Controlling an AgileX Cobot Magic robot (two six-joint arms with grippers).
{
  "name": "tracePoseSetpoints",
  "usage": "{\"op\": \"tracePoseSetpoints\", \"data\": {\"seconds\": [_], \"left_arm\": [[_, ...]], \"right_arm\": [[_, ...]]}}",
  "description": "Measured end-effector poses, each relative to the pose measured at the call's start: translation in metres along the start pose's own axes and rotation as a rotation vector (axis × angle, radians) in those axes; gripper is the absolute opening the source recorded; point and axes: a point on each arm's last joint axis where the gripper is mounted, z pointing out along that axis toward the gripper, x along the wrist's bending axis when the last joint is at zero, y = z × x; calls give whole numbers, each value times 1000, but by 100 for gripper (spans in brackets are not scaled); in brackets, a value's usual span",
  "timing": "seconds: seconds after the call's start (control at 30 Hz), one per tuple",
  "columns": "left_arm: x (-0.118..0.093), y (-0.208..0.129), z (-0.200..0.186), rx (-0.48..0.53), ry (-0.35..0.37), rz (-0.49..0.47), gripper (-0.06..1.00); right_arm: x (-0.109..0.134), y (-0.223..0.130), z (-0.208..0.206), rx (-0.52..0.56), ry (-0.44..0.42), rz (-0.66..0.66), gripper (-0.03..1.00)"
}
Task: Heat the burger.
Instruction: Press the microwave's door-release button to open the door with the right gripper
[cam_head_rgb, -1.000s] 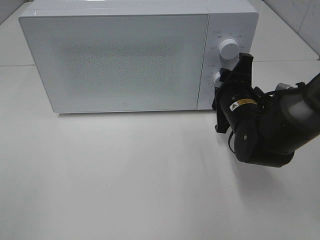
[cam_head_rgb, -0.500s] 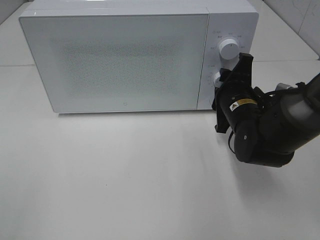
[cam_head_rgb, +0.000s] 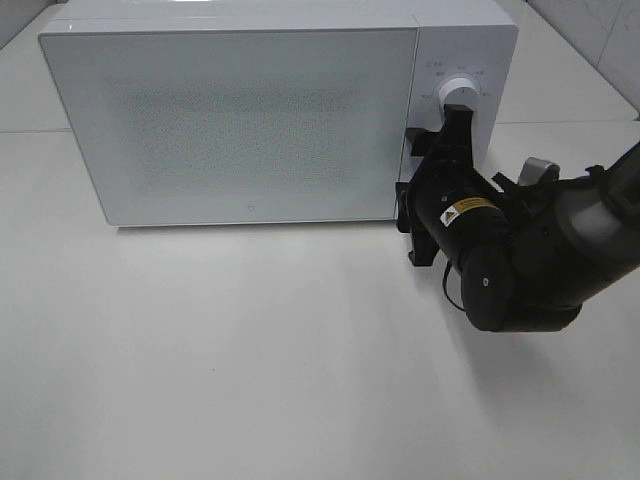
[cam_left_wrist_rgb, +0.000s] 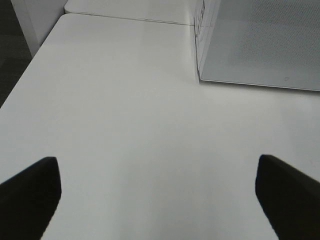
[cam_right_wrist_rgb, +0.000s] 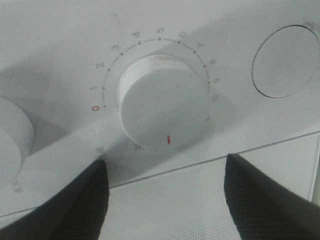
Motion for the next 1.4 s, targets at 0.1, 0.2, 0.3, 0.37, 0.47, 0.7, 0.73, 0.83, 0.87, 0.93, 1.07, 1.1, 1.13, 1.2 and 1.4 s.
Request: {"op": "tracePoseSetpoints", "data": {"seconds": [0.1,0.2,0.3,0.37,0.47,0.7,0.73,0.83,0.87,0.93,1.07,1.1,1.13,1.2,1.4], "left_arm": [[0,0,0,0,0,0,97],[0,0,0,0,0,0,97],[0,0,0,0,0,0,97],[0,0,0,0,0,0,97],[0,0,0,0,0,0,97],[0,0,0,0,0,0,97],[0,0,0,0,0,0,97],[0,0,0,0,0,0,97],[0,0,0,0,0,0,97],[0,0,0,0,0,0,97],[0,0,0,0,0,0,97],[0,0,0,0,0,0,97],[0,0,0,0,0,0,97],[0,0,0,0,0,0,97],[0,0,0,0,0,0,97]], "right_arm": [[0,0,0,2,-2,-9,62],[0,0,0,3,-2,-10,62],[-1,0,-1,6,-3,-12,63],[2,1,-4,4,-1,-13,63],[6,5,-10,-5,8,-29,63],[2,14,-30,-9,-33,-70,63],[2,14,-30,-9,-33,-70,63],[2,18,-41,-8,-49,-78,63],[2,19,-44,-8,-52,-81,63],[2,21,-49,2,-59,-104,63],[10,21,-63,47,-41,-231,63],[14,21,-65,56,-31,-261,63],[14,21,-65,56,-31,-261,63],[20,20,-69,71,-6,-316,63],[56,17,-81,82,122,-527,63]]}}
